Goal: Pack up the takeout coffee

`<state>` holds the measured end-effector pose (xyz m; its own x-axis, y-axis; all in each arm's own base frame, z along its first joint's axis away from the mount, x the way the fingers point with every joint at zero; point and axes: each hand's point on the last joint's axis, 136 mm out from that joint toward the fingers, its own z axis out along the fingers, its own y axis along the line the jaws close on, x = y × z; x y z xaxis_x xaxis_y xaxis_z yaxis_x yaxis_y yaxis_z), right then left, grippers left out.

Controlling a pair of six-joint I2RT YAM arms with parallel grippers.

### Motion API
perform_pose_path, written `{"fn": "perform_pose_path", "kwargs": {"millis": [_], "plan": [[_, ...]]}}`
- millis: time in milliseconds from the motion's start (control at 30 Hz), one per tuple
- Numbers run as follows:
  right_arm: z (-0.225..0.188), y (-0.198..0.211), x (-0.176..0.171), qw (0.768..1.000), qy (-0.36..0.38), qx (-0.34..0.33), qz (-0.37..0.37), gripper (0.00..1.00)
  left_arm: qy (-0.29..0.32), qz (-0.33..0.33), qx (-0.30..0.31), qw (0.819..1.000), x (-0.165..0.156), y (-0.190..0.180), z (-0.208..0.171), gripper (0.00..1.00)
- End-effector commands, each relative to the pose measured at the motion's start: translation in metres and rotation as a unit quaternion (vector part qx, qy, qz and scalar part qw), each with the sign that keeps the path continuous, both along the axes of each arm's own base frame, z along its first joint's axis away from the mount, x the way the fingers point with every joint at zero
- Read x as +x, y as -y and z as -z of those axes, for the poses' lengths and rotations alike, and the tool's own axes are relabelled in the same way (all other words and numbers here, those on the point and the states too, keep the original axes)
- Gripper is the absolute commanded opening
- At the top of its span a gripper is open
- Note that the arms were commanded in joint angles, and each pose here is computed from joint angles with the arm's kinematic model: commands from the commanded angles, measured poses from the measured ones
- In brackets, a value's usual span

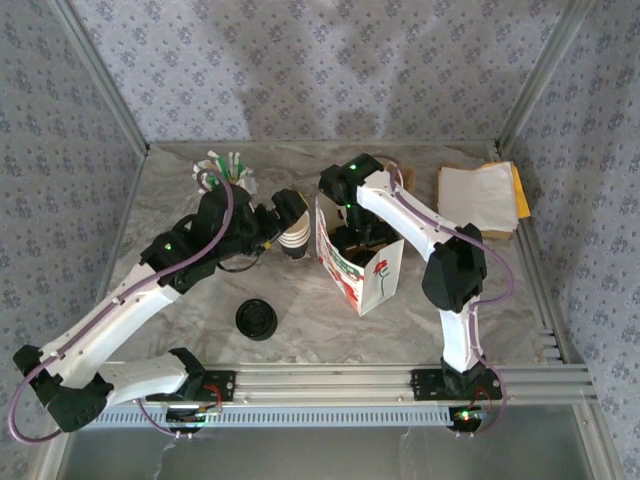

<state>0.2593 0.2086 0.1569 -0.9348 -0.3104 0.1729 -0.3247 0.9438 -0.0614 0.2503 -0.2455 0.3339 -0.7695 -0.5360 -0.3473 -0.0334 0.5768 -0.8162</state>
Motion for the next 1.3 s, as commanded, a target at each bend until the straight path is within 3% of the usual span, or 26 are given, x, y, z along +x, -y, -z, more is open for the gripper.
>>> {"fn": "perform_pose_path", "kwargs": {"millis": [0, 367, 700, 1033, 1267], "plan": [[-0.018, 0.017, -0.018, 0.999, -0.018, -0.03, 0.001, 0.95, 0.054, 0.034, 0.017, 0.998, -0.002, 0.004, -0.032, 0.99], [-0.018, 0.016, -0.016, 1.0, -0.015, -0.027, 0.002, 0.94, 0.058, 0.113, 0.089, 0.988, -0.014, 0.033, -0.033, 0.91], [-0.021, 0.016, -0.016, 1.0, -0.008, -0.023, 0.0, 0.94, 0.042, 0.124, 0.106, 0.986, -0.008, 0.046, -0.015, 0.83], [-0.025, 0.017, -0.019, 1.0, -0.001, -0.019, 0.0, 0.94, 0.036, 0.122, 0.114, 0.985, -0.003, 0.051, -0.003, 0.55], [-0.03, 0.016, -0.019, 1.0, 0.005, -0.012, -0.001, 0.94, 0.037, 0.121, 0.116, 0.985, -0.002, 0.051, -0.004, 0.43]]}}
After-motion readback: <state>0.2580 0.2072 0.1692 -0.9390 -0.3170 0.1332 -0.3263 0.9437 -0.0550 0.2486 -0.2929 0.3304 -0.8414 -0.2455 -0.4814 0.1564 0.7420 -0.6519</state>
